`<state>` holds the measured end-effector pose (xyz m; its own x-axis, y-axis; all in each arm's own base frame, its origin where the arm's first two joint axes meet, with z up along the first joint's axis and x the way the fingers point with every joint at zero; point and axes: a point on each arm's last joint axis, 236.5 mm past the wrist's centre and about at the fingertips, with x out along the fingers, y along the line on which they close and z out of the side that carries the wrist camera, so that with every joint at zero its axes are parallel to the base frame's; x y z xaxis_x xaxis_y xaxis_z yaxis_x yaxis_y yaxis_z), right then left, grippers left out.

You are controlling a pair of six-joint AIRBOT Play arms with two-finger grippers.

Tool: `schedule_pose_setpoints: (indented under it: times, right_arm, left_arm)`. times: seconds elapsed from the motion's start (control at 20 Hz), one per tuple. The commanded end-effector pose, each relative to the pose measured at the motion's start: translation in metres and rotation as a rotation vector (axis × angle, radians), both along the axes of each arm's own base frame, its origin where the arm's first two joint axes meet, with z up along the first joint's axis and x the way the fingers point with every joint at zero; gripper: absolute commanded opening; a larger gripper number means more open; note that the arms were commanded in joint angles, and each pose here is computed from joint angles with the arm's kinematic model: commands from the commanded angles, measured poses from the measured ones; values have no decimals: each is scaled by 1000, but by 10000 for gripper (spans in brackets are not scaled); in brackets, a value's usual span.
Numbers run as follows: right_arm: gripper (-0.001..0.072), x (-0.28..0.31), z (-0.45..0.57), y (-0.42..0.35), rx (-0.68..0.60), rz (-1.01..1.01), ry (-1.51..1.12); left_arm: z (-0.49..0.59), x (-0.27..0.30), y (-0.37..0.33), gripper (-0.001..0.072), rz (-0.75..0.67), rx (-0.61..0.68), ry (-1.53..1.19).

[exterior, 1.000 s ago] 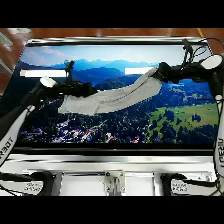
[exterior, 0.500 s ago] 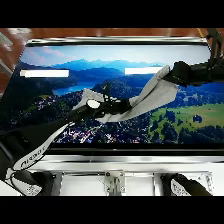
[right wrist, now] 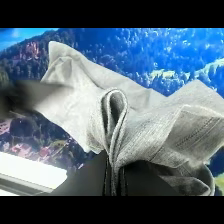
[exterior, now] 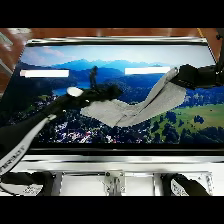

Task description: Fold the shirts.

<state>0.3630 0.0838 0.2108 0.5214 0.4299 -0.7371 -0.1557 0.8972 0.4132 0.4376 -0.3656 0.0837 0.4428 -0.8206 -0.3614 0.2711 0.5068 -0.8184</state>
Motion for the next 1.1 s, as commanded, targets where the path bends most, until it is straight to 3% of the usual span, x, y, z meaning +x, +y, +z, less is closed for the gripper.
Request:
schedule_pose_setpoints:
  times: [0.0,0.2,0.4,0.7,1.05]
  right_arm:
    - [59,8,-13,10,-29,26,17]
    - [59,41,-46,49,-38,86,22]
    - [59,76,-85,106,-14,130,5]
    - [59,87,-173,194,34,179,113]
    - [59,104,-178,273,227,130,25]
  left_arm:
    - [65,23,114,35,95,152,-174]
    - [153,14,237,36,298,185,-309]
    - [197,-10,305,36,432,214,-379]
    - [185,-37,300,37,335,232,-315]
    - [178,-42,294,37,295,253,-302]
